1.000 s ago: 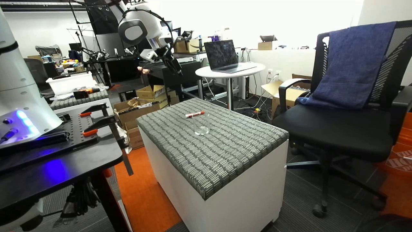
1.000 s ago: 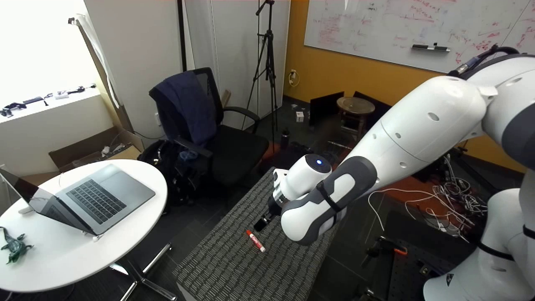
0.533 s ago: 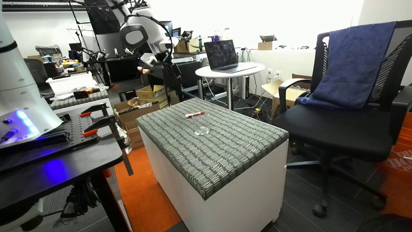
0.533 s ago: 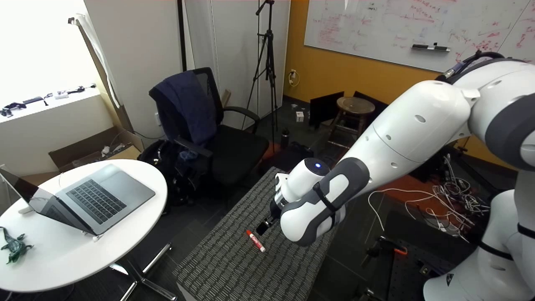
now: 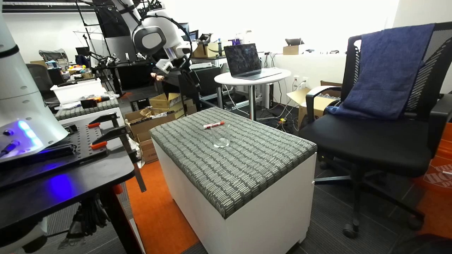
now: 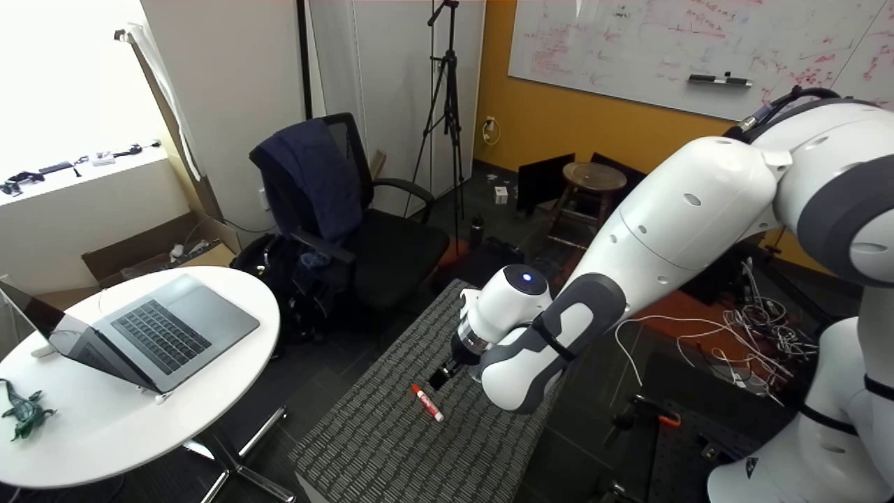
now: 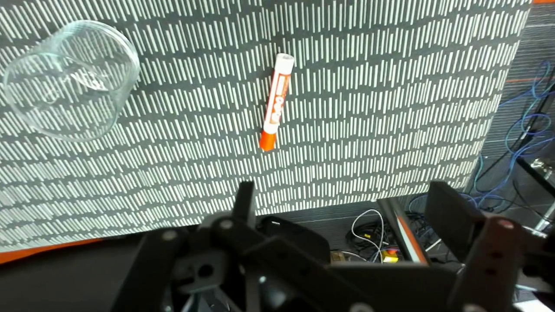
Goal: Take the marker from the table and put it in the glass cup
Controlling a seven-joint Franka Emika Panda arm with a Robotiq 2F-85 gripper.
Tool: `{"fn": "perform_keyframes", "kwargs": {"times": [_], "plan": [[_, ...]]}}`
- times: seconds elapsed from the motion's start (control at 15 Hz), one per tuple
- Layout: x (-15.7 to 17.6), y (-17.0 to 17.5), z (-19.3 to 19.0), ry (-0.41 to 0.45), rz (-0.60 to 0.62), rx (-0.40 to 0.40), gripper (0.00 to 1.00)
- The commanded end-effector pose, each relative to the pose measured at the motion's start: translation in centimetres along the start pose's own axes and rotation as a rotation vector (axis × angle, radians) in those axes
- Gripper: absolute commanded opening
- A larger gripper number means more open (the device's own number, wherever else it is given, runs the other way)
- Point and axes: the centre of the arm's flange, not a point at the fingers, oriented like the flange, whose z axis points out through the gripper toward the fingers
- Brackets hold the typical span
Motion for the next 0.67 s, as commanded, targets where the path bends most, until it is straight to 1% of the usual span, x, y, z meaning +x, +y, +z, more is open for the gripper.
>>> {"fn": "perform_keyframes", "kwargs": {"times": [0.0, 0.13, 0.33, 0.6], "plan": [[1.1, 0.2, 1.5, -0.019, 0.057, -0.037, 1.0], [1.4, 0.7, 2.6, -0.023, 0.078, -0.046, 1.0], [1.9, 0.7, 4.3, -0.032, 0.096, -0.039, 1.0], [2.1, 0.5, 6.7, -0.072, 0.108, -0.032, 1.0]]}}
